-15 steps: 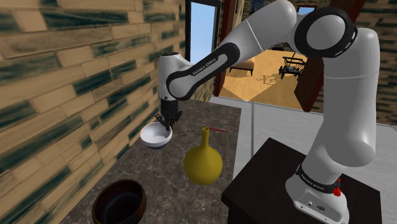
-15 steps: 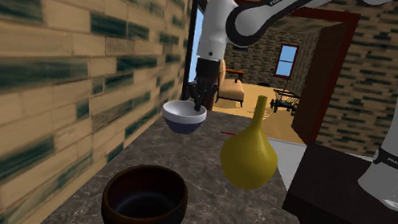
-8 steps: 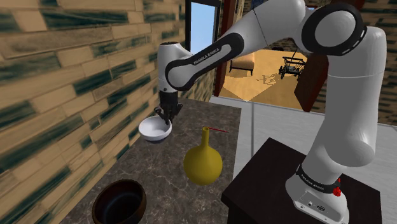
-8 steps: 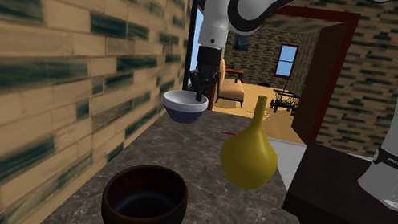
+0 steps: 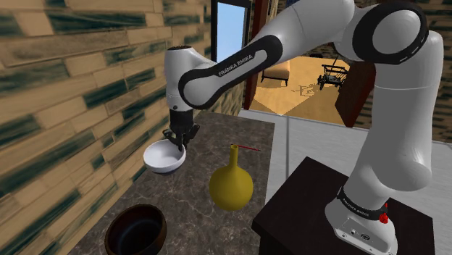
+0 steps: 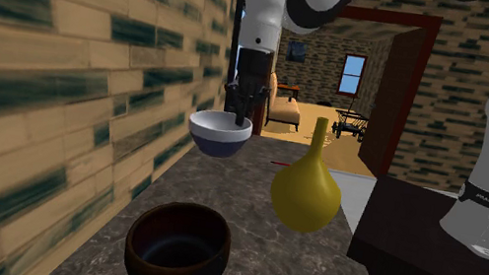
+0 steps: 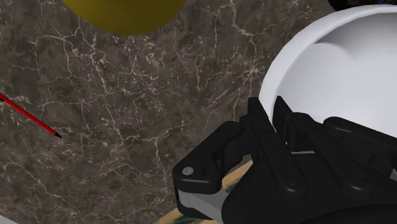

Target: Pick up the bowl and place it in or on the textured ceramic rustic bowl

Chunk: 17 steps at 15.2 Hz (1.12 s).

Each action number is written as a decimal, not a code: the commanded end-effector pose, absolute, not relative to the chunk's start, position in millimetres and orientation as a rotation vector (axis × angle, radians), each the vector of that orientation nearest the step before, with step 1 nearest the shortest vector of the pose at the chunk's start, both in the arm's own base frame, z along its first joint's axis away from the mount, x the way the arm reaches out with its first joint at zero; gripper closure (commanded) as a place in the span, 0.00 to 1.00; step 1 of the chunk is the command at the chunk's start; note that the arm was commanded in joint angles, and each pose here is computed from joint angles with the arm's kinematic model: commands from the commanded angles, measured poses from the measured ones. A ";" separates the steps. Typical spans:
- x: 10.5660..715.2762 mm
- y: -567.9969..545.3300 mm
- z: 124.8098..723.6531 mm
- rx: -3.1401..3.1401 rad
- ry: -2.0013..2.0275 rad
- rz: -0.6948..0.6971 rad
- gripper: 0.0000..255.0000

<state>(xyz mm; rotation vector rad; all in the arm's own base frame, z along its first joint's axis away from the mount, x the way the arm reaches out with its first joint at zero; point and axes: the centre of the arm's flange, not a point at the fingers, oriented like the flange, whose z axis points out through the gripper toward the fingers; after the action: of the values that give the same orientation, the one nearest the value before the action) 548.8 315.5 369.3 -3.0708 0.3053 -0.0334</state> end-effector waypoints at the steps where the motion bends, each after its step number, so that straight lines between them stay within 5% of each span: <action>1: 538.3 338.2 374.6 -3.070 0.308 -0.034 1.00; 17: 467.9 488.1 374.1 -3.070 0.308 -0.034 1.00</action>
<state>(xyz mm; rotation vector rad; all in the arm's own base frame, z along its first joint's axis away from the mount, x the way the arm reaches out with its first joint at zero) 468.6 486.8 378.3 -3.0707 0.3072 -0.0329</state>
